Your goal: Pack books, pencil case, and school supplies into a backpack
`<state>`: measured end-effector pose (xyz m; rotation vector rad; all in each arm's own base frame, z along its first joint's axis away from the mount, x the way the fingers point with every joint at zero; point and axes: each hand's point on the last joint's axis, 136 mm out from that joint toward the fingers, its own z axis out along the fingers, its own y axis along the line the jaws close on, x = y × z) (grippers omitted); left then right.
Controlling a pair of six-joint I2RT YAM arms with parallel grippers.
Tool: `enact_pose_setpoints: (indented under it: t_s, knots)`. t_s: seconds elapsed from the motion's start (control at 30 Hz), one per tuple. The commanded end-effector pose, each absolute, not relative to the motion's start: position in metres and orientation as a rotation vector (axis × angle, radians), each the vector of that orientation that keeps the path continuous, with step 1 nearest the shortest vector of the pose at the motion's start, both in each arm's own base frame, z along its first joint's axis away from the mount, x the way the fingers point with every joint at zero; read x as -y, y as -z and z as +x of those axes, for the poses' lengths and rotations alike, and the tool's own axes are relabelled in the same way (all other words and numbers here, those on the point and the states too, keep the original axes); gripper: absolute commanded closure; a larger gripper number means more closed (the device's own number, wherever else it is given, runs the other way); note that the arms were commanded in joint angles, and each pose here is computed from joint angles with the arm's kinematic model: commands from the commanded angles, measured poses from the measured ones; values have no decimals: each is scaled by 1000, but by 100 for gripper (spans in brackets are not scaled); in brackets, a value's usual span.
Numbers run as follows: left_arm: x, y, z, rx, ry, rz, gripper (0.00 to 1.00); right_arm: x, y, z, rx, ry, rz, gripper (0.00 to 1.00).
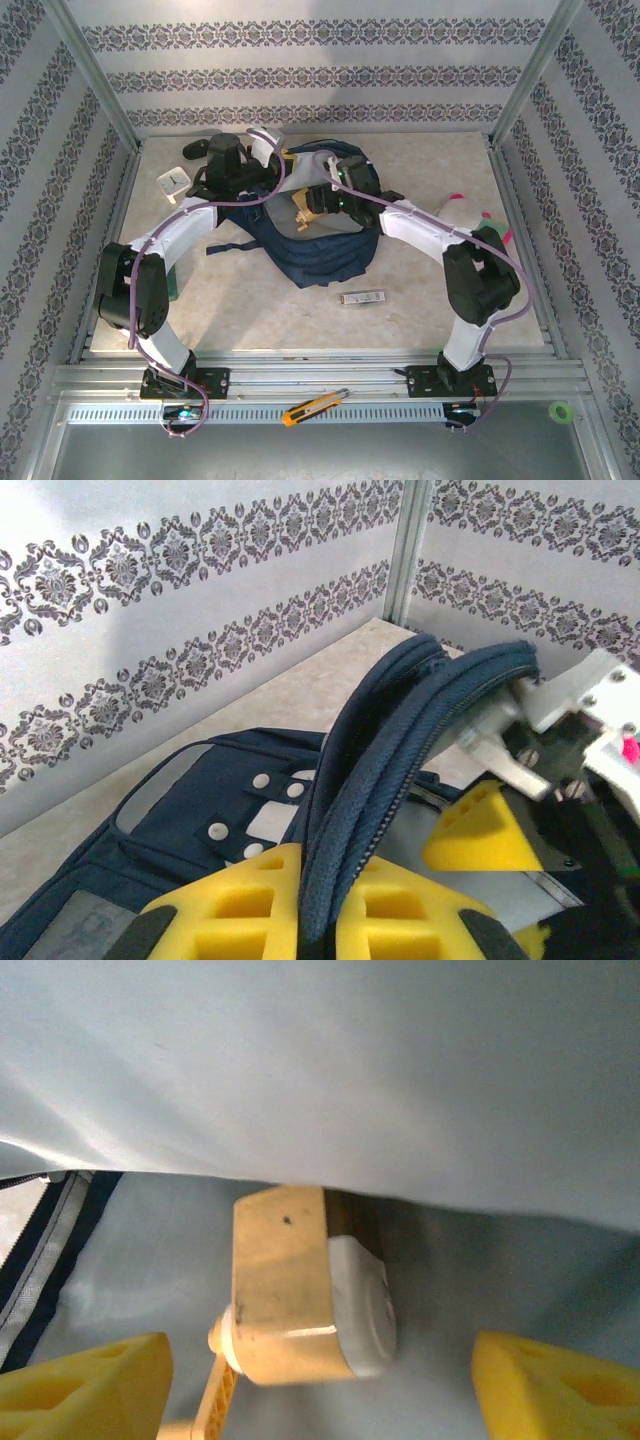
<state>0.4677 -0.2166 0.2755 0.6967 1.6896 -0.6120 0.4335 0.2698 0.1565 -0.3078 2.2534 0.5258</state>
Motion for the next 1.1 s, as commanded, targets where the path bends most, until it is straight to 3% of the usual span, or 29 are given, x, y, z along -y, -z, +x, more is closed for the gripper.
enact_pose_setpoints:
  t_s: [0.0,0.2,0.47,0.8,1.0,1.07]
  knots:
    - [212,-327,460,-1529,611,687,100,-256,-161,419,-2288,-639,-101,29]
    - [214,-323,458,-1529,626,690,100,-272,-134,408,-2304,-770,94,33]
    - [215,-337,453,-1484,653,686,100,-281,-116,443,-2205,-791,308,38]
    - [218,-341,453,-1472,674,690,100,-332,-111,460,-2157,-902,201,55]
    - [216,-338,452,-1484,670,680,100,-355,-116,463,-2129,-971,159,56]
    - [215,-336,451,-1490,658,678,100,-354,-122,459,-2121,-974,151,51]
